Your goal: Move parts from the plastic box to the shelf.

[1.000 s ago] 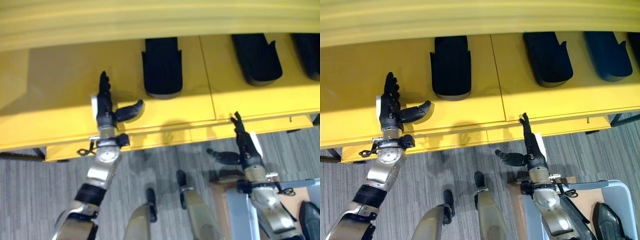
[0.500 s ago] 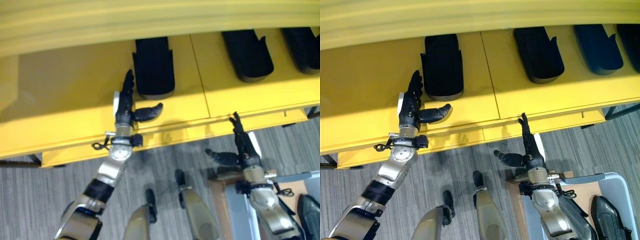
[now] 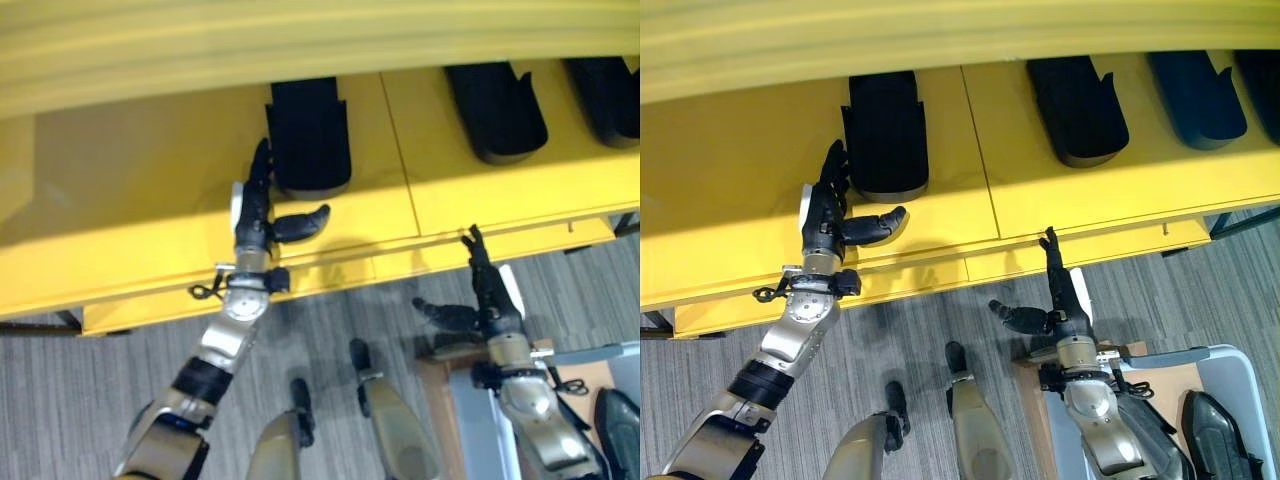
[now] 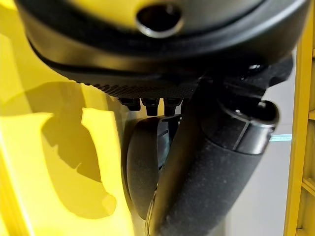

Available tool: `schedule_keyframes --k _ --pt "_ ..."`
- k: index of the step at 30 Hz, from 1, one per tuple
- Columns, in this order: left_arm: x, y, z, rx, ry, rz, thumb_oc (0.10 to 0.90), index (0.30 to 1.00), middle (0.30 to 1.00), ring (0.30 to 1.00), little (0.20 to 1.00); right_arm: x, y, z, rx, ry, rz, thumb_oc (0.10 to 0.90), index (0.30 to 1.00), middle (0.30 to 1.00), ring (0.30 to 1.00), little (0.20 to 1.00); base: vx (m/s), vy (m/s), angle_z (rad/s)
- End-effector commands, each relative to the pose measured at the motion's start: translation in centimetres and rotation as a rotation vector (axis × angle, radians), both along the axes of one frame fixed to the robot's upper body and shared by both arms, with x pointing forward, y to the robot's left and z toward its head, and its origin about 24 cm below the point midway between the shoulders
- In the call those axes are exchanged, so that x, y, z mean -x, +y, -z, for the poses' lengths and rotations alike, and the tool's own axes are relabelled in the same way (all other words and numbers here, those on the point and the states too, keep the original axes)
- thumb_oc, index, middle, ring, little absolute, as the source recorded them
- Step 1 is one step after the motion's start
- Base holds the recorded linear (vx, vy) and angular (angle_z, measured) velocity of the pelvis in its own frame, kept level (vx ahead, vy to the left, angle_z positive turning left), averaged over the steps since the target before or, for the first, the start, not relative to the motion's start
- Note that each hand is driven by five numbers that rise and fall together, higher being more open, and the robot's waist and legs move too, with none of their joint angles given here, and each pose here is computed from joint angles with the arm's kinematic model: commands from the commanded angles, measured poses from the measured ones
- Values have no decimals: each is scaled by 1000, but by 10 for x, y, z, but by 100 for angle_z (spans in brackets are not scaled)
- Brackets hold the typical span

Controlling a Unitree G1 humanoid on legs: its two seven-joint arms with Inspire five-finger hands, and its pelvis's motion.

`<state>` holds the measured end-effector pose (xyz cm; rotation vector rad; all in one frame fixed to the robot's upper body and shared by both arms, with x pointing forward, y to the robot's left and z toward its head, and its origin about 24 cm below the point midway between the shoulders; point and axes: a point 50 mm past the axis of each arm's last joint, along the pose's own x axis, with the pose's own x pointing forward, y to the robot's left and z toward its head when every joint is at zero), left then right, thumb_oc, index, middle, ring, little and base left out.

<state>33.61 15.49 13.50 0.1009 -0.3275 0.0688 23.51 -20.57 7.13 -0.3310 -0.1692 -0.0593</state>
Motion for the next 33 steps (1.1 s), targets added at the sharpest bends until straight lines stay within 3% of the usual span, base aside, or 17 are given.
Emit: schedule_keyframes --k 1,25,33 --pt "1 -36 -10 -24 -54 169 900 1000 1000 1000 1000 1 -3 -43 10 -241 -23 900 1000 1000 1000 1000 0 0 0" --pt "2 -47 -12 -26 -59 208 900 1000 1000 1000 1000 4 -5 -39 8 -224 -16 900 1000 1000 1000 1000 0 0 0" --pt "4 -35 -8 15 -52 161 900 1000 1000 1000 1000 4 -5 -39 13 -222 -13 900 1000 1000 1000 1000 0 0 0"
